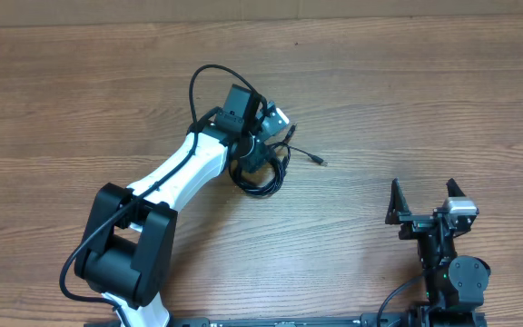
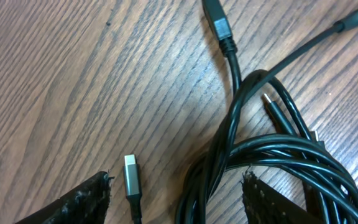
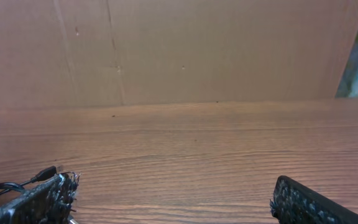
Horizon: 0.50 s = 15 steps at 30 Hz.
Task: Untangle cables
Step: 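Close the left gripper on the coil and lift it slightly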
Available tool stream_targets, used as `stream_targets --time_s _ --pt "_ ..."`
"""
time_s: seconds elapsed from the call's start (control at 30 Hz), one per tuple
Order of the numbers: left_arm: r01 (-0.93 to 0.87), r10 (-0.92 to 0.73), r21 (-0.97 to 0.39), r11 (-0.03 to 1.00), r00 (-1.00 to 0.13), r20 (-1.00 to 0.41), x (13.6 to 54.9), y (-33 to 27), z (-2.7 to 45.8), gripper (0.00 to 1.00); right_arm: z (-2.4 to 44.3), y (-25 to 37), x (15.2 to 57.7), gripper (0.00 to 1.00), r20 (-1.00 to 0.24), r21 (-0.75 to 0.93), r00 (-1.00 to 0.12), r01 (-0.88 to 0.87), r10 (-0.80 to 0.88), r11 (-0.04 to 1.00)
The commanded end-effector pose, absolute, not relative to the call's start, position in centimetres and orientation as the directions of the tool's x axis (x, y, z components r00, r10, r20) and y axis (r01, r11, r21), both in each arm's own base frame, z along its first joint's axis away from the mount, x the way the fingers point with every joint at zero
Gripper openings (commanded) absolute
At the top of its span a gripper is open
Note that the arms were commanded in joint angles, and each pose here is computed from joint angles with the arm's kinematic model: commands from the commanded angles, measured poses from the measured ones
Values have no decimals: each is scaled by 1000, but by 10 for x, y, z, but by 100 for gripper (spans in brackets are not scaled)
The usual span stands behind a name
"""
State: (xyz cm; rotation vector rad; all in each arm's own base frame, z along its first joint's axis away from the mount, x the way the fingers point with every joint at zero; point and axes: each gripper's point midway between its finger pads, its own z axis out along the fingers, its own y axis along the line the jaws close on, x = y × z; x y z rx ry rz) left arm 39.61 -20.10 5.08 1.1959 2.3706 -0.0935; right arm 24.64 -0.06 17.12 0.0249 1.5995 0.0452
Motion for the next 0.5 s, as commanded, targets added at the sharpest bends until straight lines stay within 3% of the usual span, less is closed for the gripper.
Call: stream_targets --time_s 0.0,0.37,0.4,0.47 --pt "816 779 142 560 -461 -424 387 -202 40 69 170 -3 246 100 -999 40 -23 2 40 999" --pt "841 797 71 536 -477 -369 376 -204 1 57 170 -3 246 100 -999 40 -23 2 40 999" --pt "843 799 63 535 -480 -363 375 -204 -3 54 170 -3 246 100 -999 40 -23 2 40 999" --pt "843 801 54 534 -485 -352 373 -204 -10 29 170 -3 246 100 -999 40 -24 2 40 999"
